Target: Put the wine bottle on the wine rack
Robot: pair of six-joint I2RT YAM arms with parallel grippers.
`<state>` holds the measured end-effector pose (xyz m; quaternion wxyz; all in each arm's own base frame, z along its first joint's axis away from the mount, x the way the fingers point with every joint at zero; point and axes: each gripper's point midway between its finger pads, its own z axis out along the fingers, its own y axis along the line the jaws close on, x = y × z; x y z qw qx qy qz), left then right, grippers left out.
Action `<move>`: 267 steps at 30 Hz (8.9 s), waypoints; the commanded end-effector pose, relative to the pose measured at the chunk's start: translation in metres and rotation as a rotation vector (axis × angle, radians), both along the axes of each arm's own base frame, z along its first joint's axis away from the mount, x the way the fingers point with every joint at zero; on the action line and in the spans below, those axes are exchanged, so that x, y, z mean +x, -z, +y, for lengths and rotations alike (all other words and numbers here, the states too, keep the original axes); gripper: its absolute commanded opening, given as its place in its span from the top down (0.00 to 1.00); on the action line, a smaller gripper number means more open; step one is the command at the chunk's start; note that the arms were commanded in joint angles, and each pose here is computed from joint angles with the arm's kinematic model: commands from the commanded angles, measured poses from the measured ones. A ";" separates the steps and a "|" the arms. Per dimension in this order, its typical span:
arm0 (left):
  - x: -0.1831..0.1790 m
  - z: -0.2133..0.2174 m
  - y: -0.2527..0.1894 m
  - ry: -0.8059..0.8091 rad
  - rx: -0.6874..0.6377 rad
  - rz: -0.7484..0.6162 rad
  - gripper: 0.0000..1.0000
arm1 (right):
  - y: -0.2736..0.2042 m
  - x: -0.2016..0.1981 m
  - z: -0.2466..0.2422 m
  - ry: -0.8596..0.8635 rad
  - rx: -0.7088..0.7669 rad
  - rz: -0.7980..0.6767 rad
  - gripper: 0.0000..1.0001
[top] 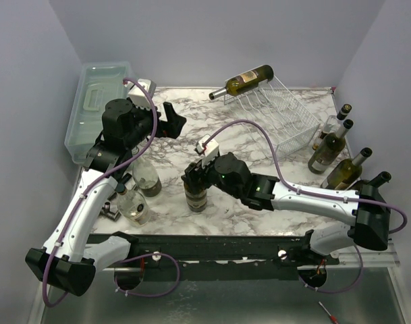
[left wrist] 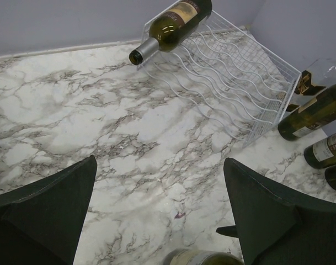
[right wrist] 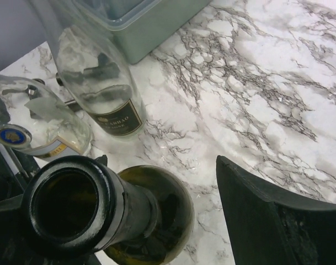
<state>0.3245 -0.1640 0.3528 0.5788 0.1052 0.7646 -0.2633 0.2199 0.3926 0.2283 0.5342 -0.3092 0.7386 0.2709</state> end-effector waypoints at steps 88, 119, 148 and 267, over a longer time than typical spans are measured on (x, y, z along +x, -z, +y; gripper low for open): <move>-0.034 0.086 -0.062 -0.437 0.001 -0.260 0.01 | 0.034 0.297 0.037 0.026 -0.937 -0.957 0.99; -0.033 0.084 -0.059 -0.432 0.015 -0.256 0.01 | 0.080 0.361 -0.030 0.113 -1.268 -0.986 0.99; -0.028 0.080 -0.053 -0.429 0.026 -0.240 0.01 | 0.126 0.419 -0.091 0.070 -1.426 -1.068 0.99; 0.001 0.085 -0.023 -0.449 0.020 -0.142 0.01 | -0.048 0.058 -0.074 0.297 -0.061 0.000 0.01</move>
